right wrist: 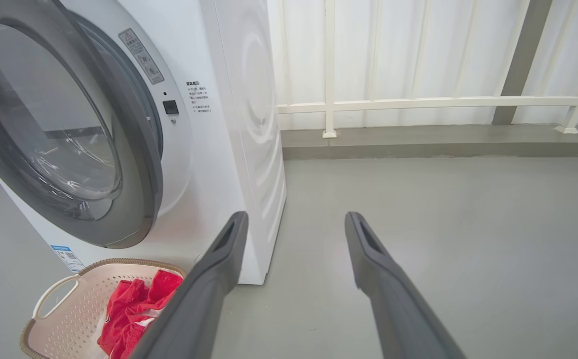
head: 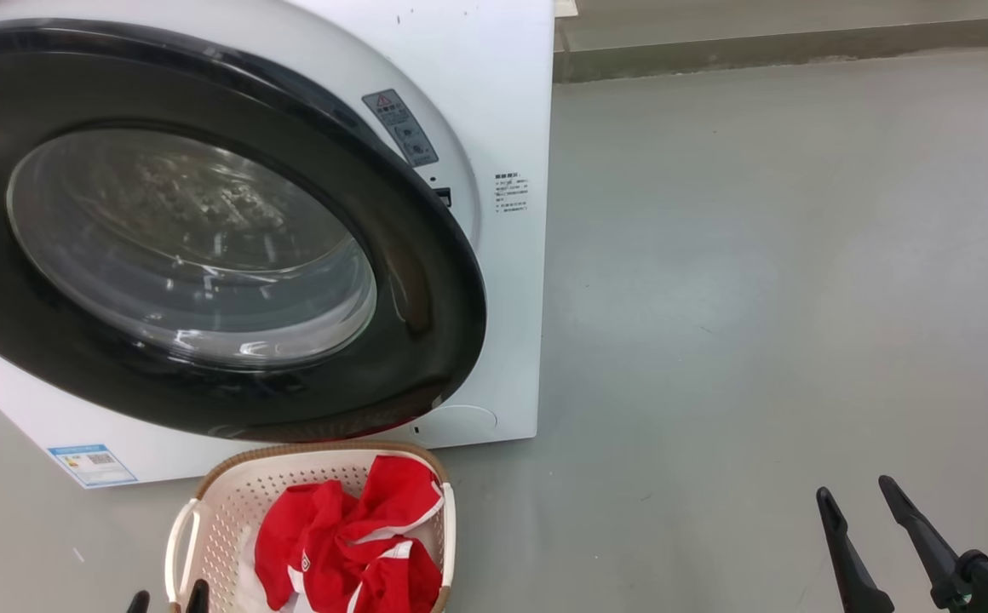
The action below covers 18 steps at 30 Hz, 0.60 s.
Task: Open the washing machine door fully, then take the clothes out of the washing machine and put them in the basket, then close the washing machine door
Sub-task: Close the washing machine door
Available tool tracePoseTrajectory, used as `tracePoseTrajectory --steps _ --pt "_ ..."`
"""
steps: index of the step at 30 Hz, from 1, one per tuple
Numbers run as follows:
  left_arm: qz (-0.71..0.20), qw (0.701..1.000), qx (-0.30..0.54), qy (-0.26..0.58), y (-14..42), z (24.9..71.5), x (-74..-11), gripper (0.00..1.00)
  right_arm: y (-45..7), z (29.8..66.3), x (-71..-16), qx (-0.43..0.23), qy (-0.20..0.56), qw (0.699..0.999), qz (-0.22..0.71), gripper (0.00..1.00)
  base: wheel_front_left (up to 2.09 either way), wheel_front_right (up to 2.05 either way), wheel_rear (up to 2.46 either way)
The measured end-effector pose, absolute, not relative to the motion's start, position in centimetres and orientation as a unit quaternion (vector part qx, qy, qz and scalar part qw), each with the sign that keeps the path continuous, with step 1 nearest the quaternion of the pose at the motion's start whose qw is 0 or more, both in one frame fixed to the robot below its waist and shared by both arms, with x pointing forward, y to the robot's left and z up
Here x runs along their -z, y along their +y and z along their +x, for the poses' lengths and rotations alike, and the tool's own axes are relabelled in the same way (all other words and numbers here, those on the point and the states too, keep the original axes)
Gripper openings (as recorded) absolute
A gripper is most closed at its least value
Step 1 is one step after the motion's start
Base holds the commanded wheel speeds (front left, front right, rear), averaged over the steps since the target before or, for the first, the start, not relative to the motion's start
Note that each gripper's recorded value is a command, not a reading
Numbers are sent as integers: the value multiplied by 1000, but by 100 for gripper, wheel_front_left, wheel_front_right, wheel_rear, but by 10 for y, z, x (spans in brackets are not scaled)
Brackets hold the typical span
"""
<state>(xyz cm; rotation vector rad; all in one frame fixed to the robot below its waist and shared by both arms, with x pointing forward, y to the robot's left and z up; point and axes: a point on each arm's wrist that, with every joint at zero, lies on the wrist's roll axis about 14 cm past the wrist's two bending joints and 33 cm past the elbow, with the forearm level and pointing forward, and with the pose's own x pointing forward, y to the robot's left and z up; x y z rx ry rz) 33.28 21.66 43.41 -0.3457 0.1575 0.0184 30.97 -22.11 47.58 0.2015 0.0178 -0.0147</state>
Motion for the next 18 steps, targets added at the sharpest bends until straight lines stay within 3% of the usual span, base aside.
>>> tracePoseTrajectory --steps 18 --pt "-73 997 -10 9 212 331 -475 100 -229 304 -474 19 12 995 99 100 0 0 0"
